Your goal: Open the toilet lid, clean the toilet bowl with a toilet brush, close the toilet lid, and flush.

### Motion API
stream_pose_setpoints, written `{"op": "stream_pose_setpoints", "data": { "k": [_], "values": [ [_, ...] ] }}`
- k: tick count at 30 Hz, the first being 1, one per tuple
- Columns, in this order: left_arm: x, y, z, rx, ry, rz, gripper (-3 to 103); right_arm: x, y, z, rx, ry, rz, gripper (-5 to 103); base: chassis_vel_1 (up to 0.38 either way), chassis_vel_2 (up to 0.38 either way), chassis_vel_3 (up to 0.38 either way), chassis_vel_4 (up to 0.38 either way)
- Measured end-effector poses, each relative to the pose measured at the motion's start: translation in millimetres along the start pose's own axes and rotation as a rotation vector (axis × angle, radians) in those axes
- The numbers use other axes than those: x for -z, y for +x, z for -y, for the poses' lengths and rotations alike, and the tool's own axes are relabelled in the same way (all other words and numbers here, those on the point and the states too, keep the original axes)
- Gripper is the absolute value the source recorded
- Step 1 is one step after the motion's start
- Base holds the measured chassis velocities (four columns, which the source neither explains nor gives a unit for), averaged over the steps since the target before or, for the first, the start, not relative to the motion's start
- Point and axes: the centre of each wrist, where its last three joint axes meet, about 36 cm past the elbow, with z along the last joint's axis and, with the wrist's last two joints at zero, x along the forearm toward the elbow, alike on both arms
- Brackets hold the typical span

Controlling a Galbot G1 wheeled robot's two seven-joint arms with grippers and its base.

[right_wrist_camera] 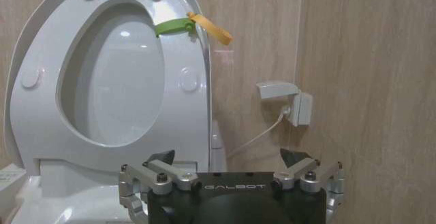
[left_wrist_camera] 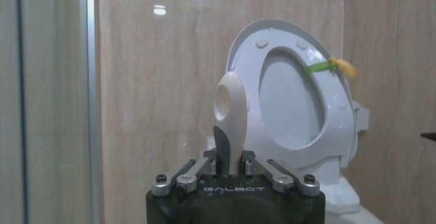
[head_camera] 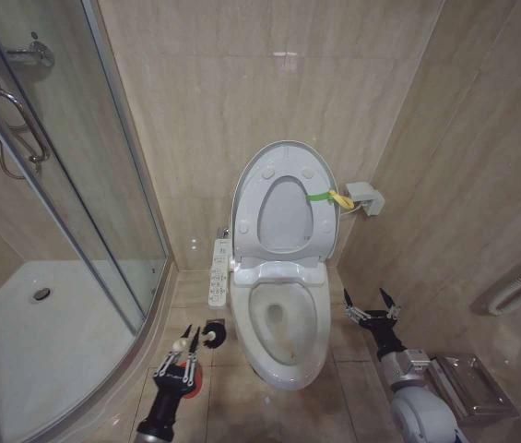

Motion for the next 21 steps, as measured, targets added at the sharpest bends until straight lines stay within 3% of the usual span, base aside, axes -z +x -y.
{"op": "stream_pose_setpoints", "data": {
  "k": [9, 21],
  "values": [
    [-6, 7, -24.5, -0.084, 0.003, 0.004, 19, 0, 0, 0, 0.0, 0.0, 0.0, 100, 0.0, 0.0, 0.0, 0.0],
    [-20, 10, -48.2, -0.027, 0.05, -0.063, 19, 0, 0, 0, 0.0, 0.0, 0.0, 100, 0.0, 0.0, 0.0, 0.0]
  ]
}}
